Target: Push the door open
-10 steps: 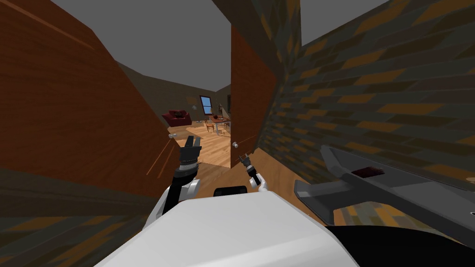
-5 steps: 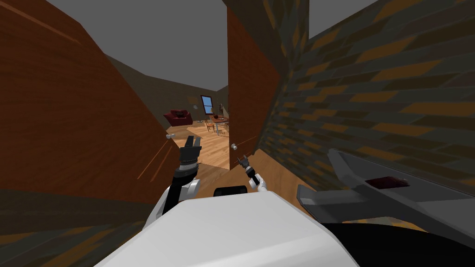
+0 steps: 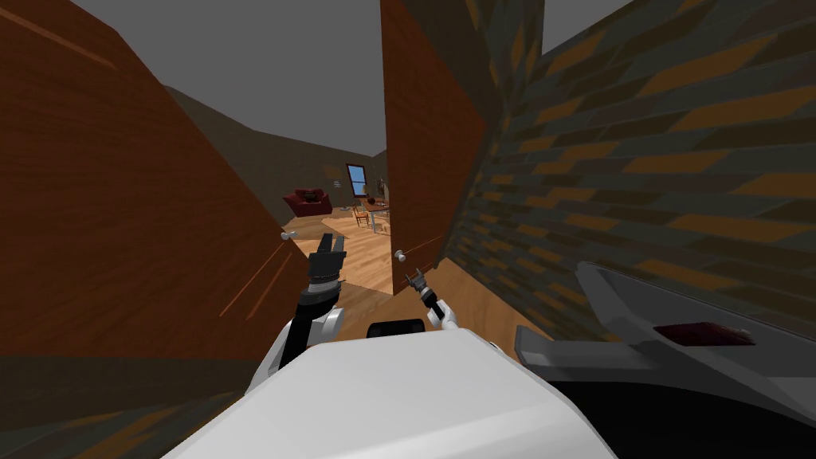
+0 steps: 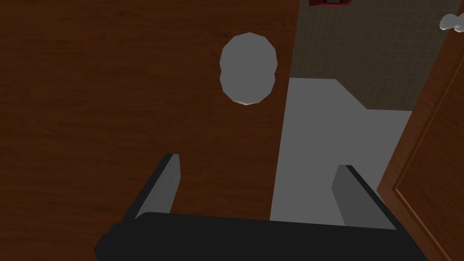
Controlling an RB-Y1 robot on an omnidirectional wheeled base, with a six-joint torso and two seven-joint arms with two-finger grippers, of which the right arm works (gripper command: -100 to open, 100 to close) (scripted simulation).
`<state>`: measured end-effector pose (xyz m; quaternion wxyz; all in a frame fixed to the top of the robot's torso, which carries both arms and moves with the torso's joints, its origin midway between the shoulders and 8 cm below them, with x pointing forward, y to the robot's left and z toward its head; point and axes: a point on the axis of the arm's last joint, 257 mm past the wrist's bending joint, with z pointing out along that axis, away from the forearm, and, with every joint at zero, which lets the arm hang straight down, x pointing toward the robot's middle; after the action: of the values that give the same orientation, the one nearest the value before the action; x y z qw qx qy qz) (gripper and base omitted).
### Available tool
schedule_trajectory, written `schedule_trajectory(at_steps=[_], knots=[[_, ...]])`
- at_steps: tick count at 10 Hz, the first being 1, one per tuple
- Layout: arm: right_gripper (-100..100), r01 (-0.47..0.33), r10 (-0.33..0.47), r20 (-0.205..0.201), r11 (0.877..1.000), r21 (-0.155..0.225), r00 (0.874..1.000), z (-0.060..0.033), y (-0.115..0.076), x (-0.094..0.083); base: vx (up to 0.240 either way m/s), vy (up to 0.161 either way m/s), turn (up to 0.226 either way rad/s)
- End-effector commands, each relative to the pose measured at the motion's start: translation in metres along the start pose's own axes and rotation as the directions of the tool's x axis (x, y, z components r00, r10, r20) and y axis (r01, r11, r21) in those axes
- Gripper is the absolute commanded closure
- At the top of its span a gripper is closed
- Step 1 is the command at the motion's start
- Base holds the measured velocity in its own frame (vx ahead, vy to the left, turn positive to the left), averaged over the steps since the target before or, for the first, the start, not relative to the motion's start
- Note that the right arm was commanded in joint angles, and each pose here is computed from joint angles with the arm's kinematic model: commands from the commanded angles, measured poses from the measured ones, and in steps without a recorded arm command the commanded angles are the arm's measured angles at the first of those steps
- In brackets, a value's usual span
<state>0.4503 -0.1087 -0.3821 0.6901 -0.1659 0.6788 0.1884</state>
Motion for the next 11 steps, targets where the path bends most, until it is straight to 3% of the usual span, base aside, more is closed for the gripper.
schedule_trajectory(at_steps=[1, 4, 11], knots=[[-100, 0.017, -0.017, -0.015, 1.0, -0.011, 1.0, -0.0007, 0.0028, 0.0061, 0.058, -0.046, 0.031], [-100, 0.022, -0.022, -0.019, 1.0, -0.01, 1.0, -0.0007, 0.004, 0.0072, 0.072, -0.004, 0.016], [-100, 0.019, -0.019, -0.019, 1.0, 0.007, 1.0, -0.0004, 0.0073, 0.0098, 0.187, 0.094, 0.026]])
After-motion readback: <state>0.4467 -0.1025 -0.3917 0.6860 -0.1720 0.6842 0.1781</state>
